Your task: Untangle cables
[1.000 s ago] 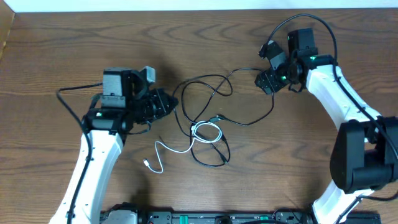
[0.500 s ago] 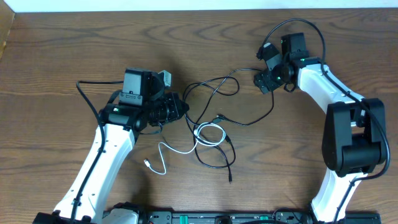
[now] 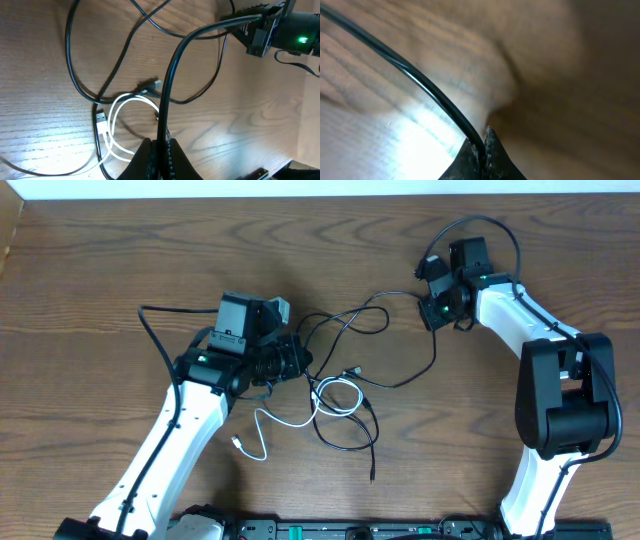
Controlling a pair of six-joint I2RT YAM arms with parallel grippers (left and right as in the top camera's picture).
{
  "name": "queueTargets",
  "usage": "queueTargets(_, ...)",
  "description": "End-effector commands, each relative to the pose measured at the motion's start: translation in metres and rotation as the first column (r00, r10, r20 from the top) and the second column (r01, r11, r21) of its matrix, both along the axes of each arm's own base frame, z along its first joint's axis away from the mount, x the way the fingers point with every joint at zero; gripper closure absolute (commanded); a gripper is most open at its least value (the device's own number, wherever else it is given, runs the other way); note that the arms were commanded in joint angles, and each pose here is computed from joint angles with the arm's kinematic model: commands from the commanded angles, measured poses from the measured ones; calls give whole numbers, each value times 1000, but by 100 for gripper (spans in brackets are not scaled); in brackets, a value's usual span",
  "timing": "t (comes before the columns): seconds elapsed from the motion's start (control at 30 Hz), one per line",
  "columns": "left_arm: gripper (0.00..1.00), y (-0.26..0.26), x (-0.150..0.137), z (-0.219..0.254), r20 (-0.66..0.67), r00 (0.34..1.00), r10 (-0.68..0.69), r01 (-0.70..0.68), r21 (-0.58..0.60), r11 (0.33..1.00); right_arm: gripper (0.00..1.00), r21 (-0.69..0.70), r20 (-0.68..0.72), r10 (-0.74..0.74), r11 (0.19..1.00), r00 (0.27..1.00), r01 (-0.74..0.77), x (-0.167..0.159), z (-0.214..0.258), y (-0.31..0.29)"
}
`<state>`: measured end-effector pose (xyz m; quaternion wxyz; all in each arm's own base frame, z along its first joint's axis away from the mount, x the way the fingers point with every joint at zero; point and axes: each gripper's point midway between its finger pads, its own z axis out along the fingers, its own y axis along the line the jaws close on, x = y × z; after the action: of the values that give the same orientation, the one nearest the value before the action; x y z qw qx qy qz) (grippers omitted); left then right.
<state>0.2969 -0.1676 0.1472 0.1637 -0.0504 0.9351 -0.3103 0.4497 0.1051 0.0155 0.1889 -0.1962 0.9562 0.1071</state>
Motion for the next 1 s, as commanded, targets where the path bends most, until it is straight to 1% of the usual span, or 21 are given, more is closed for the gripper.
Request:
queueTargets(0.0, 92, 0, -8, -15, -21, 1000, -19, 20, 50, 999, 99, 121, 67, -46, 992, 997, 37, 6, 58, 16)
queueTargets(0.07, 93, -3, -10, -16, -23, 999, -30, 31, 51, 998, 99, 182, 162, -26, 983, 986, -4, 7, 106, 25)
queueTargets(0.1, 92, -3, -11, -16, -23, 999, -32, 34, 52, 998, 99, 202, 197, -20, 979, 980, -21, 7, 123, 28)
queueTargets(0.13, 92, -4, -11, -16, -24, 999, -36, 38, 52, 998, 99, 239, 274, -30, 970, 961, -38, 6, 162, 31)
queueTargets(0.23, 93, -2, -12, -18, -27, 999, -29, 31, 70, 997, 99, 290, 404, -87, 956, 911, -37, 1, 230, 29)
queueTargets(0.27, 93, 2, -11, -21, -28, 999, -16, 19, 93, 995, 99, 314, 485, -112, 948, 867, -53, -6, 269, 27)
queueTargets(0.3, 93, 5, -11, -22, -28, 1000, -7, 10, 110, 994, 99, 320, 523, -119, 945, 844, -66, -10, 287, 27)
queueTargets(0.33, 93, 8, -11, -24, -30, 1000, 3, 1, 130, 992, 99, 328, 588, -127, 940, 798, -91, -18, 317, 26)
queueTargets(0.37, 93, 9, -11, -25, -31, 999, 7, -2, 136, 991, 99, 332, 615, -133, 938, 777, -102, -22, 329, 25)
queueTargets(0.43, 92, 12, -11, -27, -34, 999, 13, -7, 148, 989, 99, 344, 719, -159, 927, 677, -148, -45, 384, 22)
queueTargets(0.53, 92, 12, -11, -27, -34, 999, 14, -9, 151, 988, 99, 346, 800, -182, 918, 572, -192, -72, 431, 17)
queueTargets(0.63, 93, 12, -11, -27, -35, 999, 14, -9, 151, 989, 99, 339, 846, -199, 917, 495, -211, -92, 460, 12)
queueTargets(0.77, 93, 12, -12, -27, -35, 999, 14, -8, 151, 988, 99, 339, 880, -263, 931, 396, -134, -106, 487, -8)
queueTargets(0.83, 93, 13, -13, -28, -42, 999, 14, -7, 153, 988, 99, 350, 898, -308, 933, 314, -86, -112, 507, -22)
queueTargets(0.9, 93, 13, -14, -28, -45, 999, 14, -7, 155, 988, 99, 373, 901, -342, 925, 268, -74, -116, 519, -28)
queueTargets(0.97, 92, 13, -14, -28, -48, 999, 14, -7, 156, 988, 99, 410, 900, -390, 909, 197, -75, -122, 539, -36)
